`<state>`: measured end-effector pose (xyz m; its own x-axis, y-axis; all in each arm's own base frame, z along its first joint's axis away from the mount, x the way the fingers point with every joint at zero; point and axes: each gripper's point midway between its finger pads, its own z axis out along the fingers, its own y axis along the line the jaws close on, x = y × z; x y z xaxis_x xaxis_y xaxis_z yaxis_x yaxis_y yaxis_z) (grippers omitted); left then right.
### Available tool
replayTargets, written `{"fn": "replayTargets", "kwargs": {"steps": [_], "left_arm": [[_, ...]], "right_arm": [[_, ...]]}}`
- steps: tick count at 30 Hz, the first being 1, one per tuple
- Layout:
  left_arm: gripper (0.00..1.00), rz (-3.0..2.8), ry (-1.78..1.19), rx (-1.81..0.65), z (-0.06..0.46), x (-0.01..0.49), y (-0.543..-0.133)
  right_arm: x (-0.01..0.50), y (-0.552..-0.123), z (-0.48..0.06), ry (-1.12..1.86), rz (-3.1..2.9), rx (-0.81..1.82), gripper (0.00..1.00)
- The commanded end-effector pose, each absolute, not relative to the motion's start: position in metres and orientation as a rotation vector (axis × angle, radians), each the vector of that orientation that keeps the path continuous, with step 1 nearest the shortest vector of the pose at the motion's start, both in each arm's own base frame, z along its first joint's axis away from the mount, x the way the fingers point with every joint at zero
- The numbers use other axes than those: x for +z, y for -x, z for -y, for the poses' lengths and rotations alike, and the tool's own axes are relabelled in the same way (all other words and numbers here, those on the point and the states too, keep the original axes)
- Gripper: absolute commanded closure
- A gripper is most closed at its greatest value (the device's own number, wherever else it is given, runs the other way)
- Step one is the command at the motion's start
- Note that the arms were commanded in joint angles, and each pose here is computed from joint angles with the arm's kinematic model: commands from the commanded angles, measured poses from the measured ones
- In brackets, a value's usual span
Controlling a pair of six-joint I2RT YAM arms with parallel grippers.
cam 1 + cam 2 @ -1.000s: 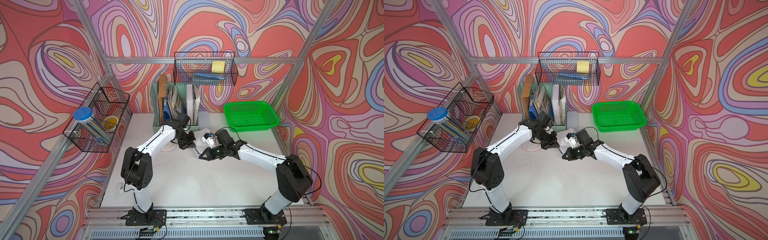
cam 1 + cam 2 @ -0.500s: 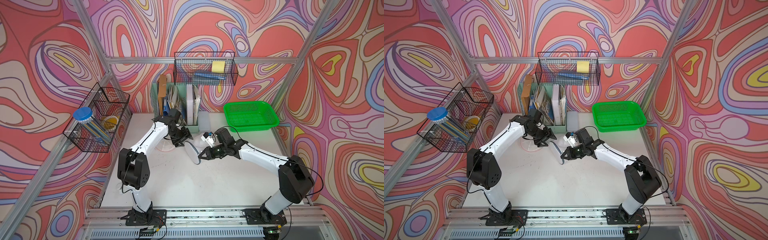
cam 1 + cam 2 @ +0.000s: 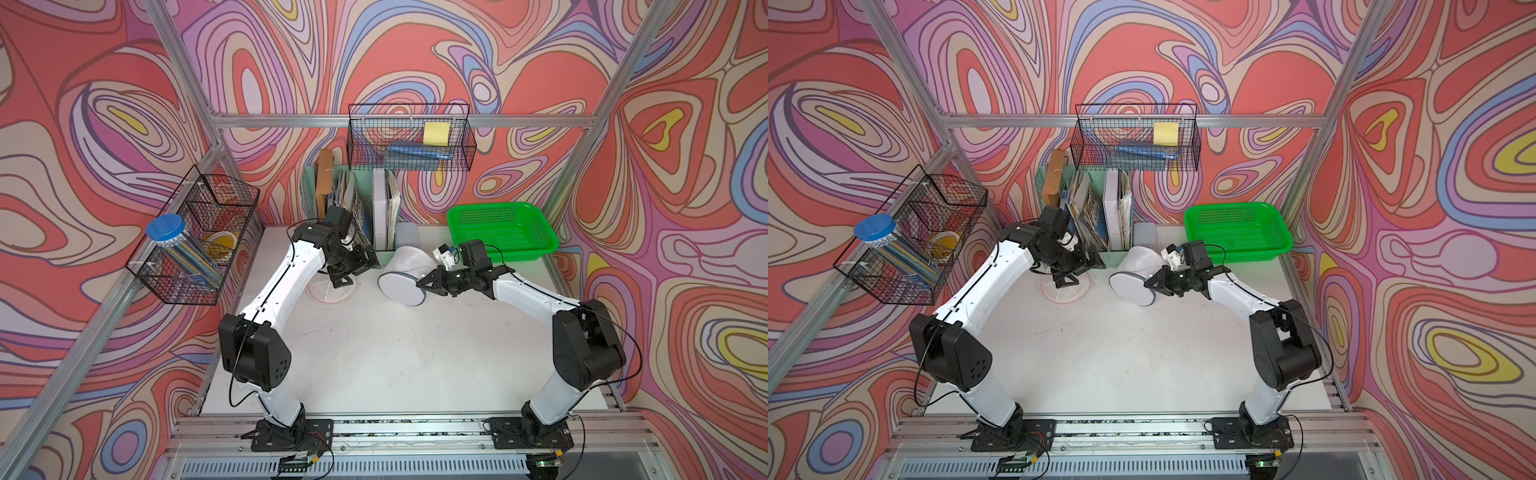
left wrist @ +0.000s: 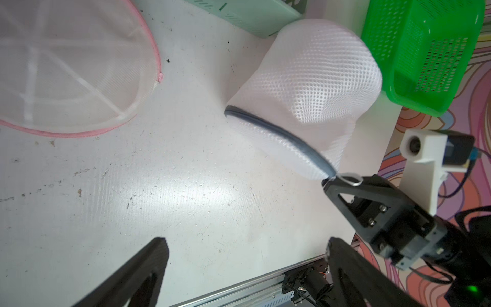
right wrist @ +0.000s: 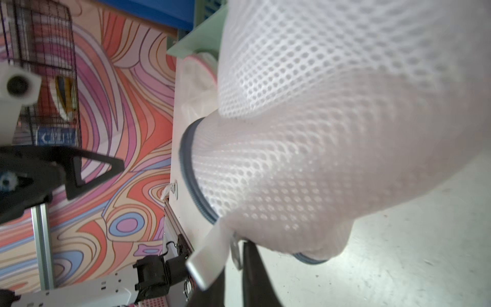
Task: Turn the laundry bag inside out
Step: Zip the zipper on the laundry bag, then reset both arms
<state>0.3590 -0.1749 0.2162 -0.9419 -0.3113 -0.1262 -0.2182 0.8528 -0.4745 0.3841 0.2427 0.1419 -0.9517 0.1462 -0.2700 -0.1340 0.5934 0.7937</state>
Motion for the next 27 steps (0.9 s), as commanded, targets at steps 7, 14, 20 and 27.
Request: {"fn": "replayTargets", "kwargs": {"steps": [7, 14, 20, 27], "left_arm": [[0.01, -2.766, 0.378, -0.381, 0.122, 0.195, -0.341], [0.01, -2.721, 0.421, -0.385, 0.098, 0.185, -0.334], [0.01, -2.720, 0.405, -0.398, 0.099, 0.185, -0.334], [0.01, -2.631, 0.426, -0.194, 0.066, 0.186, -0.331]], "right_arm": [[0.135, -0.434, -0.207, -0.029, -2.486, 1.041, 0.23], [0.159, -0.424, -0.209, 0.286, -2.359, 0.838, 0.02], [0.162, -0.417, -0.224, 0.554, -2.241, 0.612, 0.02], [0.171, -0.430, -0.198, 0.427, -2.189, 0.431, 0.02]]}}
